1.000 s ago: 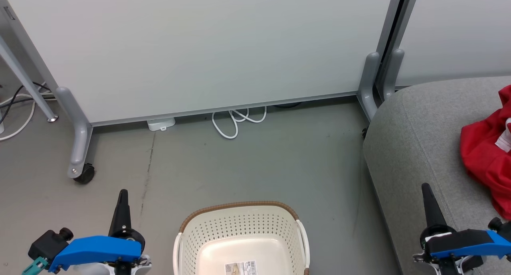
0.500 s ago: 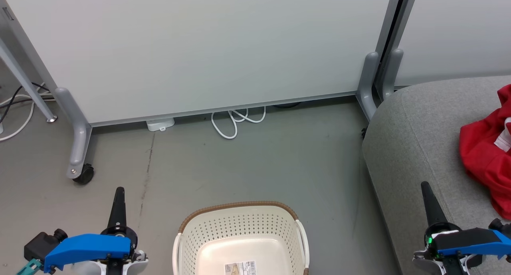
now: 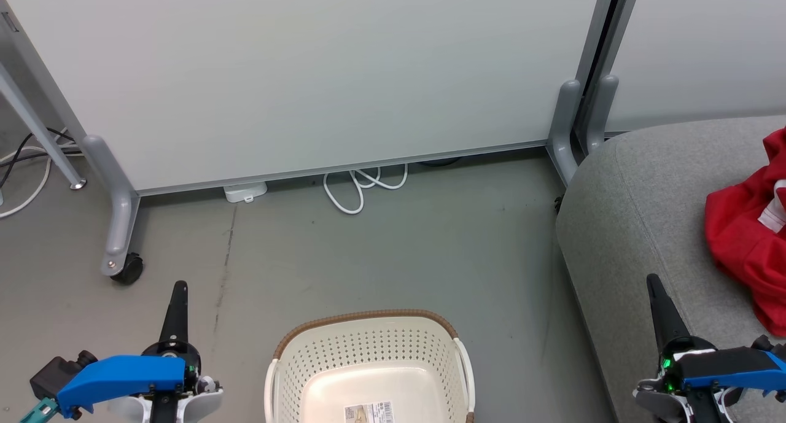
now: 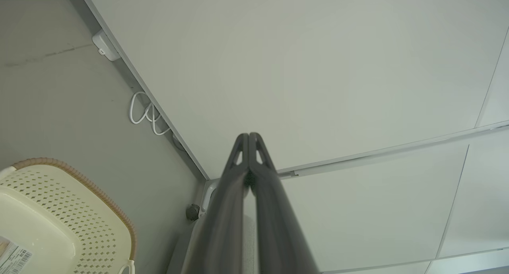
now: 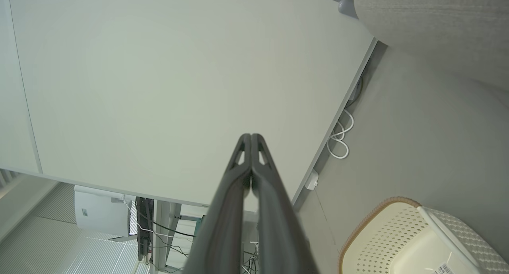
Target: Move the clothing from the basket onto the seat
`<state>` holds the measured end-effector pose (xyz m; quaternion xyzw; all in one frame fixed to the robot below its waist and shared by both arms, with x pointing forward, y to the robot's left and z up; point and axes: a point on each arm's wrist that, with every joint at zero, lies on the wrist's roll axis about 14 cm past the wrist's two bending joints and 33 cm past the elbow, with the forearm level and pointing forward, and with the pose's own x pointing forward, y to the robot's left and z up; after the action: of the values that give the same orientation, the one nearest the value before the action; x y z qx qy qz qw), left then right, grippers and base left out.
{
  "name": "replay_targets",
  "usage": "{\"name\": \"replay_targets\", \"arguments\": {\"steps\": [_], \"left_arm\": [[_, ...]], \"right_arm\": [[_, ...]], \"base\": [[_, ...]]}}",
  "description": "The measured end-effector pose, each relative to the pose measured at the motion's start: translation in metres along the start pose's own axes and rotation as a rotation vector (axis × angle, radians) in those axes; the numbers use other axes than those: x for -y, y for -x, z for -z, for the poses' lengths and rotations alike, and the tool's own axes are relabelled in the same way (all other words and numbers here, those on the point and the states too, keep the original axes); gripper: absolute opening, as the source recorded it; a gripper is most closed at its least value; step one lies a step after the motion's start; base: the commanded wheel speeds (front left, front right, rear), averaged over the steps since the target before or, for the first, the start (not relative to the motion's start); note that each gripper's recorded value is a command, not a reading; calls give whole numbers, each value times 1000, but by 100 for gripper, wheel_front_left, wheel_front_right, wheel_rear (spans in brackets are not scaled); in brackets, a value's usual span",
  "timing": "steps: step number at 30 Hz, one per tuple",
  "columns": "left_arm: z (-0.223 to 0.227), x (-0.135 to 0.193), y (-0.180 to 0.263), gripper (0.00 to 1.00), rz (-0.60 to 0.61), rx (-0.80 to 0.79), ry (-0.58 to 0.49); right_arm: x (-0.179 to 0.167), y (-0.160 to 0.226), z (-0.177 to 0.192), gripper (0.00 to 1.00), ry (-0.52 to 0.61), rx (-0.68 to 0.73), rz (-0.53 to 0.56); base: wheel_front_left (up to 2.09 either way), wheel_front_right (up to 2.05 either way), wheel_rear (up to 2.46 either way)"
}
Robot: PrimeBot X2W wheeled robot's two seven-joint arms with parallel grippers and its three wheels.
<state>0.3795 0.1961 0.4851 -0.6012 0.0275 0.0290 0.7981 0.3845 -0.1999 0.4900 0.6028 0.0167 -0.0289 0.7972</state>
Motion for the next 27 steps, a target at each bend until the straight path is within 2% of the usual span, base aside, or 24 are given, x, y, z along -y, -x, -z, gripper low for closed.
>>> {"name": "replay_targets", "arguments": {"steps": [27], "left_arm": [[-5, 12, -5, 0, 43, -5, 205]], "right_arm": [[-10, -2, -2, 0, -204, -16, -37]], "base": [[0, 0, 0]]}}
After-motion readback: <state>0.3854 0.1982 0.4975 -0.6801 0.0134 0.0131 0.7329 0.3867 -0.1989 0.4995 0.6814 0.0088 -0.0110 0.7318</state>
